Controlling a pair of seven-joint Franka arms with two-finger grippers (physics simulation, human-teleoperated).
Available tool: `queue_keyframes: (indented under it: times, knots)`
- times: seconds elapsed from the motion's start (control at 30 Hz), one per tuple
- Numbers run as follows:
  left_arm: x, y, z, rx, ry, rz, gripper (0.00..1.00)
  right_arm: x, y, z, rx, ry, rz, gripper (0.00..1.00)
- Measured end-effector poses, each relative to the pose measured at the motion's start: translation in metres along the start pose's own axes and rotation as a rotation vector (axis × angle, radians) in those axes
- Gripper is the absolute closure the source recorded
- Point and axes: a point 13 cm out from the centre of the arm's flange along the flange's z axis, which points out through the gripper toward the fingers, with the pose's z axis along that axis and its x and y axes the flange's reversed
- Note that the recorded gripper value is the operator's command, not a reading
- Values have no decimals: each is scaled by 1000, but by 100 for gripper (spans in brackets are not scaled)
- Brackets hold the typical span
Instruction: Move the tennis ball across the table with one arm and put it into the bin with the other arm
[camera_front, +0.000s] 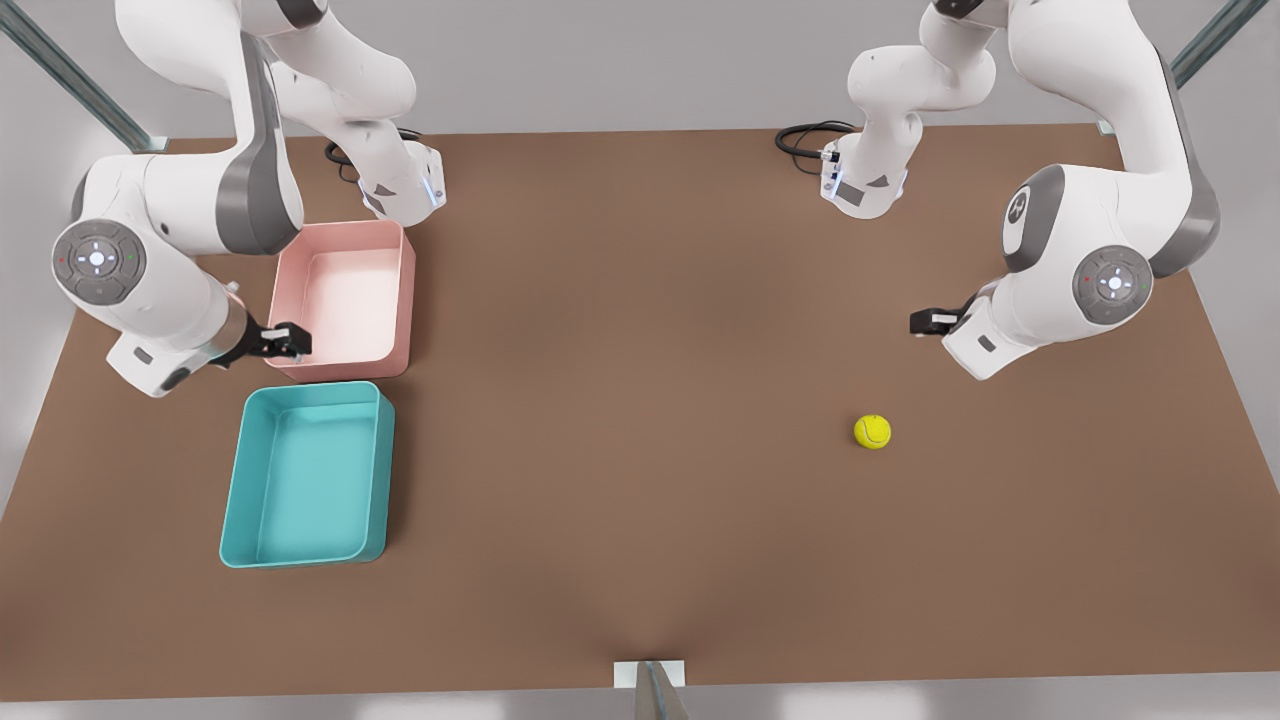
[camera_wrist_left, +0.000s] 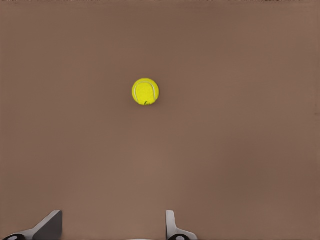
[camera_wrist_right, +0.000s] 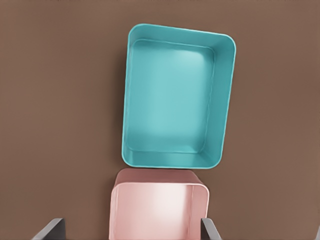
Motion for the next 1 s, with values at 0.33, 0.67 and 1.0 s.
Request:
queue_keyframes:
  times: [0.33,0.67,1.0]
  knots:
    - [-90,29,125,19,-30,177,79,-17,6,13,-11,-25,-1,0]
    - [-153,67,252,-99,-33,843,79,-31,-10,4,-43,-34,42,0]
    - [-131,63,308,-152,-26,1332,79,-32,-7,8,-49,-22,40,0]
